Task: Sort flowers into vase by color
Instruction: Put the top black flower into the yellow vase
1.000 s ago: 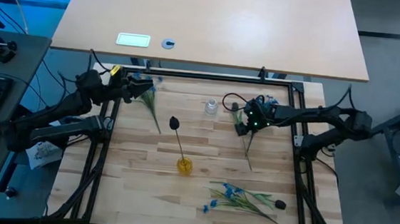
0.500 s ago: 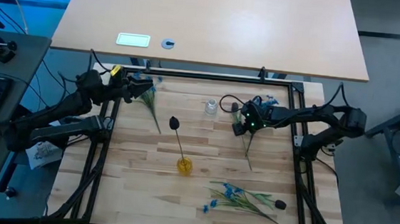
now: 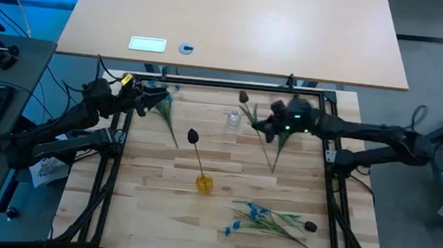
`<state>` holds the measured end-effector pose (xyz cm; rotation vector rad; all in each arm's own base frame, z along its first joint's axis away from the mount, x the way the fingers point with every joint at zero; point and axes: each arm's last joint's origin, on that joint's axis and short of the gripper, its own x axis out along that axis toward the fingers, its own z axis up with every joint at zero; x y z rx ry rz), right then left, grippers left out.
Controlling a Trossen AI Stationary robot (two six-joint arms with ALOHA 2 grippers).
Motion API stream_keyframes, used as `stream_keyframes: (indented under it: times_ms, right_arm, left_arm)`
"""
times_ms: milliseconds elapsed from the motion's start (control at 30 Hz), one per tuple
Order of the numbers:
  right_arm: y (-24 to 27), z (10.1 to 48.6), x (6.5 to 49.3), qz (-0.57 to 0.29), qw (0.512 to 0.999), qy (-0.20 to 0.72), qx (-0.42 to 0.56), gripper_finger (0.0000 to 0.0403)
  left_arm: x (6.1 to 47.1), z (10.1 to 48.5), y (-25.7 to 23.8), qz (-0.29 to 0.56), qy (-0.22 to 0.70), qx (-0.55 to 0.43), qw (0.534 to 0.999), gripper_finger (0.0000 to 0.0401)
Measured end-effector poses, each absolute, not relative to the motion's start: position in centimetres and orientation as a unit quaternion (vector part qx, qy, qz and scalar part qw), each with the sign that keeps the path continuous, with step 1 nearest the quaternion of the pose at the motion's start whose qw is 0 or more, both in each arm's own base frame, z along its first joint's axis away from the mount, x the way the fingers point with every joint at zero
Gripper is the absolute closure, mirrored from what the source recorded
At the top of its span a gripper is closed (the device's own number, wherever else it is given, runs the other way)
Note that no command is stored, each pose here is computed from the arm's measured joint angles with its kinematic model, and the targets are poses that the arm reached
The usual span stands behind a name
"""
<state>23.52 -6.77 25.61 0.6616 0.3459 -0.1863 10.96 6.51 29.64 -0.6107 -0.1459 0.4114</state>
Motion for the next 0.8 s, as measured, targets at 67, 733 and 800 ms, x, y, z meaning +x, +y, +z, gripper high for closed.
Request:
stream_keyframes:
  times_ms: [67, 733, 800]
  right_arm:
    - [-5.5, 27.9, 23.5, -0.010, 0.954, 0.103, 0.282, 0.0399]
    - [3.4, 27.0, 31.9, 0.201, 0.932, -0.278, 0.115, 0.0402]
    - [3.6, 27.2, 32.5, 0.215, 0.922, -0.302, 0.113, 0.0402]
  left_arm:
    - [10.9, 29.5, 6.5, 0.211, -0.069, -0.296, 0.929, 0.0188]
    - [10.8, 29.4, 6.9, 0.258, -0.090, -0.334, 0.902, 0.0188]
    - [10.8, 29.4, 6.9, 0.258, -0.090, -0.333, 0.902, 0.0188]
